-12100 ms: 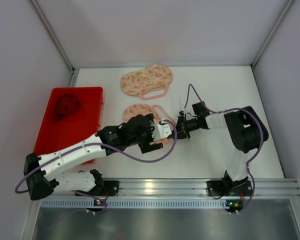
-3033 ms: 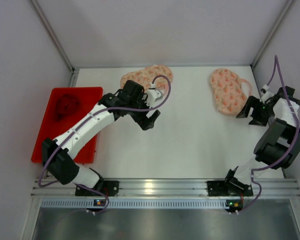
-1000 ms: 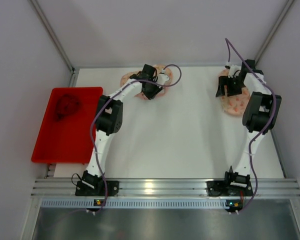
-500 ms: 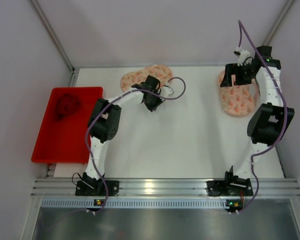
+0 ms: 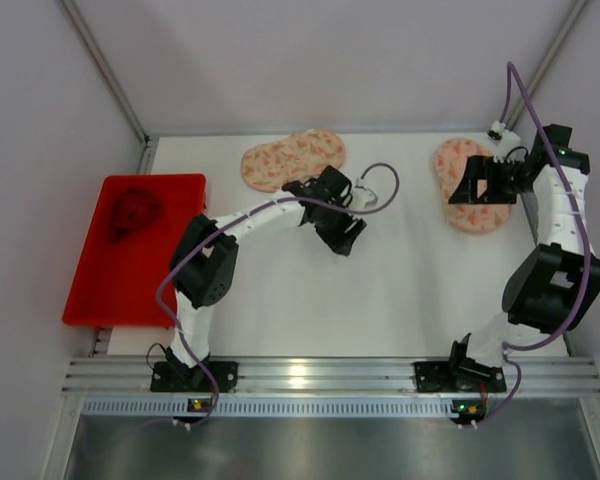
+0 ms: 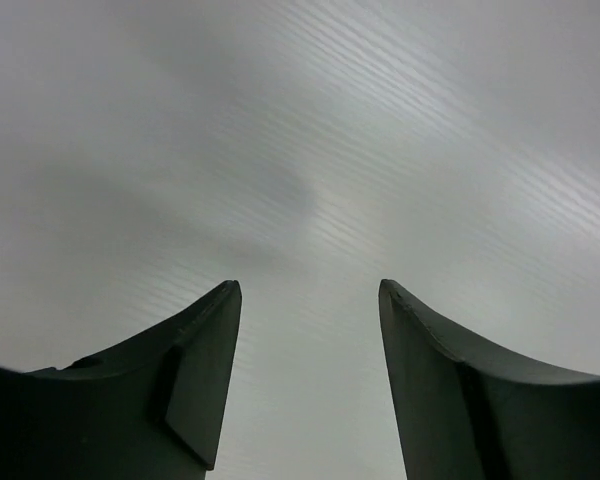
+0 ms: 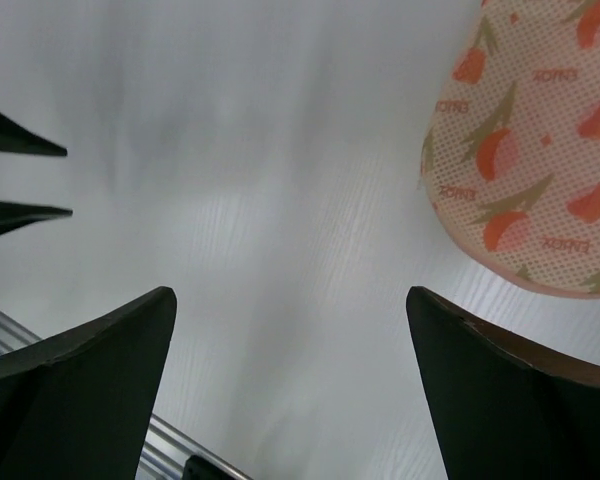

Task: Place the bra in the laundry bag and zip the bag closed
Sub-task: Move the laundry bag to the center of the board.

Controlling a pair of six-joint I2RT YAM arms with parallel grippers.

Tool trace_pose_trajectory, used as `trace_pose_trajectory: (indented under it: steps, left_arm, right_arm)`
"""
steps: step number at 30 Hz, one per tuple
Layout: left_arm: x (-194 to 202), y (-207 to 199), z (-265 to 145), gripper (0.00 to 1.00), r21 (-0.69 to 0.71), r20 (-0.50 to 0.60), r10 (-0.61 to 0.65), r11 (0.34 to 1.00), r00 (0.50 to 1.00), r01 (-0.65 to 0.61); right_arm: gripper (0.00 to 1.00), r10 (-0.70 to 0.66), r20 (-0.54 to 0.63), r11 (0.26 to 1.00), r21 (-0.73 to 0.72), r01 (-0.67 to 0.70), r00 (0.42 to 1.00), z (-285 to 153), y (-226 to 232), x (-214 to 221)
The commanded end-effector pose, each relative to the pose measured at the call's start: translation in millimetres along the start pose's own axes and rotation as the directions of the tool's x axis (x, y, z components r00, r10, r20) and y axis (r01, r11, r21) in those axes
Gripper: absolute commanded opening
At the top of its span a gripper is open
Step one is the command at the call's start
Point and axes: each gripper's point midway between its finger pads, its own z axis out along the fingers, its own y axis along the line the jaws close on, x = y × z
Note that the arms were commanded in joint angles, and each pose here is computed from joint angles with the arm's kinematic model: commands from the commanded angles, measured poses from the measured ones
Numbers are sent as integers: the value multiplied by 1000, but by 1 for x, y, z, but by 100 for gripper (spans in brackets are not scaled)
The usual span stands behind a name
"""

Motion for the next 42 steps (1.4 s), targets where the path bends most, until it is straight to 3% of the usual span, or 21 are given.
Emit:
trace_pose_trajectory:
  steps: [1,3,10,18,23,25,30,34,37,38,42]
  left_arm:
    - [-61,76,-46,64,-117,196,-90,987,976,115]
    - [-76,116,-51,64,-142,249,-135,974,959,174]
    - [-72,203,-33,63,-254,269,-199,929,942,269]
    - [-33,243,-4,61,-274,211,-250,913,945,303]
    - [-9,228,12,55,-214,154,-286,925,946,314]
    - [10,222,19,45,-207,109,-292,928,950,309]
    - [53,203,30,40,-200,-6,-276,942,961,269]
    - [68,179,37,27,-193,-71,-233,957,970,216]
    - [69,152,38,12,-163,-102,-188,972,977,170]
    - [68,139,40,0,-147,-110,-170,977,979,153]
    - [66,81,32,0,-47,-117,-157,987,981,153]
  right_arm:
    - [99,-43,56,998,-45,45,998,-17,25,3]
    - [100,-25,43,998,-54,28,999,-14,26,11]
    - [99,4,22,997,-76,-2,1000,-6,27,25]
    - [99,42,-4,993,-114,-42,999,1,31,38]
    - [99,37,0,994,-100,-37,999,-1,30,37]
    - [99,38,2,994,-101,-37,999,-1,31,37]
    - [99,37,5,994,-103,-36,999,-2,33,37]
    - [99,43,2,993,-107,-42,999,-1,33,39]
    - [100,41,-1,994,-102,-41,999,-1,32,39]
    - [100,38,-1,994,-101,-38,999,-1,32,40]
    - [99,33,-1,994,-100,-33,999,-4,34,41]
